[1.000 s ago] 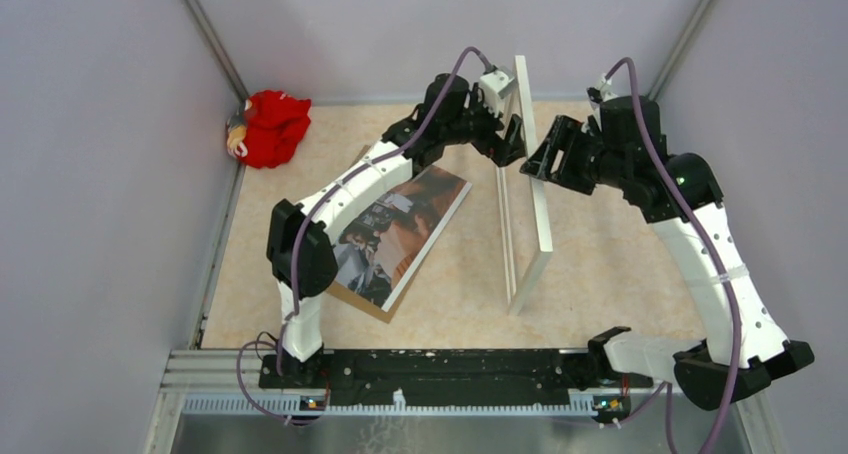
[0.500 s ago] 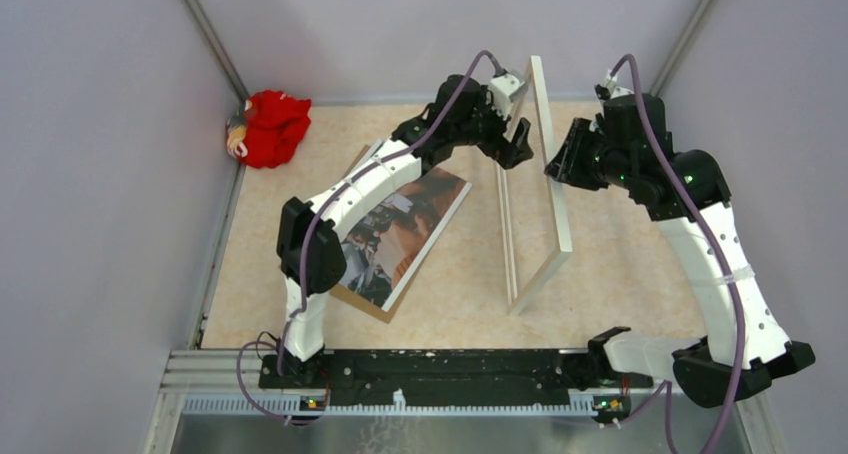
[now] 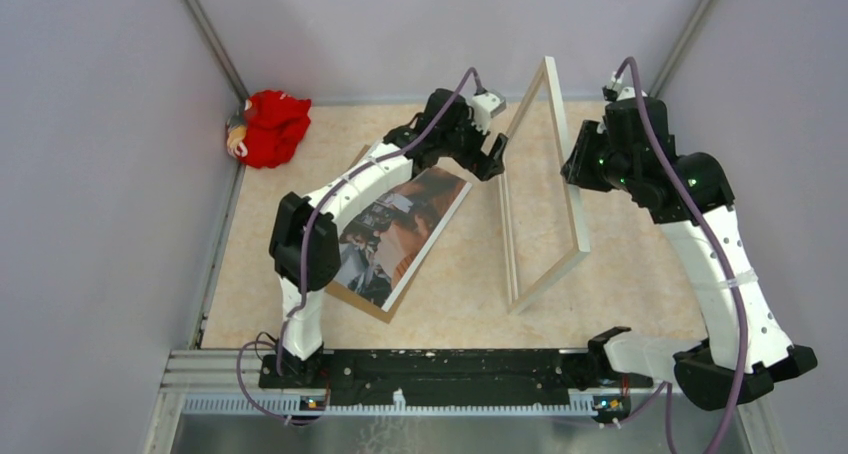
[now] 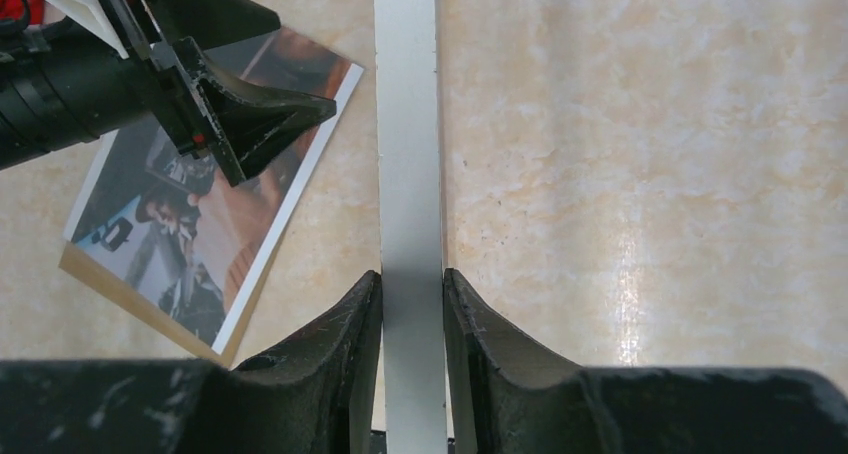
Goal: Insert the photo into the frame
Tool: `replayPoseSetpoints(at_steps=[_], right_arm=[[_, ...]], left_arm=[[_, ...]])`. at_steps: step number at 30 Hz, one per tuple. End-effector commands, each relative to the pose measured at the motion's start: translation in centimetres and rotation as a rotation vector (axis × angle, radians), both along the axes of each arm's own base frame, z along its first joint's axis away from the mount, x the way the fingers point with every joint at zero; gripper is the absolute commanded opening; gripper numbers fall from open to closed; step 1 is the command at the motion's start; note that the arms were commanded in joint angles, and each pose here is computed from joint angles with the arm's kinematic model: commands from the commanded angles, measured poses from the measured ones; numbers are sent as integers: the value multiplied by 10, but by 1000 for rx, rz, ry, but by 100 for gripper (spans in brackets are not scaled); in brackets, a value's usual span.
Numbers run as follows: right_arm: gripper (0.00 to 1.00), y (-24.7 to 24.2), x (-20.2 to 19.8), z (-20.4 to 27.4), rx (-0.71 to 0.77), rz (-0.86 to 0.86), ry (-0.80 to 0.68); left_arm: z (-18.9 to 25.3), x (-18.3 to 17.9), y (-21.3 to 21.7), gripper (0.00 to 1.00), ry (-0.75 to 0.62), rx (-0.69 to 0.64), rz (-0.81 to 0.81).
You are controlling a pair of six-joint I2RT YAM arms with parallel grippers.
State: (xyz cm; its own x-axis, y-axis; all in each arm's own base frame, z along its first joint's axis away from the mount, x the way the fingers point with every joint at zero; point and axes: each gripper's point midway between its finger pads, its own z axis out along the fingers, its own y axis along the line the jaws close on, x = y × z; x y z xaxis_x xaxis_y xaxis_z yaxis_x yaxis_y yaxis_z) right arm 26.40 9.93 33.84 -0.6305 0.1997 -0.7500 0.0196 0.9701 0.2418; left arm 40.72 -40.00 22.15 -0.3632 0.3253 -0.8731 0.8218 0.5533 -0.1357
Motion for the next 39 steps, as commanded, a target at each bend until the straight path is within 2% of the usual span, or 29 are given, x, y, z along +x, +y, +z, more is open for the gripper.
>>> replayPoseSetpoints(at_steps=[1, 5, 11, 17, 25, 33, 39], right_arm=[[28, -9, -2, -12, -44, -12, 27], [28, -3, -2, -24, -18, 0, 39], [31, -5, -3, -33, -34, -3, 52], [28, -20, -2, -50, -124, -34, 75], [24, -40, -3, -84, -257, -70, 139], [18, -47, -2, -119, -329, -63, 197], [18, -50, -1, -148, -372, -52, 259]], left_arm=[[-7, -2, 22, 99, -5, 13, 18], [-46, -4, 39, 99, 16, 86, 37], [-106, -7, 69, 99, 13, 272, 39], [-123, -10, 79, 99, 4, 316, 41], [-147, 7, 97, 99, -81, 436, 83], [-148, -9, 94, 99, -103, 405, 46], [-128, -23, 89, 99, -67, 342, 29]])
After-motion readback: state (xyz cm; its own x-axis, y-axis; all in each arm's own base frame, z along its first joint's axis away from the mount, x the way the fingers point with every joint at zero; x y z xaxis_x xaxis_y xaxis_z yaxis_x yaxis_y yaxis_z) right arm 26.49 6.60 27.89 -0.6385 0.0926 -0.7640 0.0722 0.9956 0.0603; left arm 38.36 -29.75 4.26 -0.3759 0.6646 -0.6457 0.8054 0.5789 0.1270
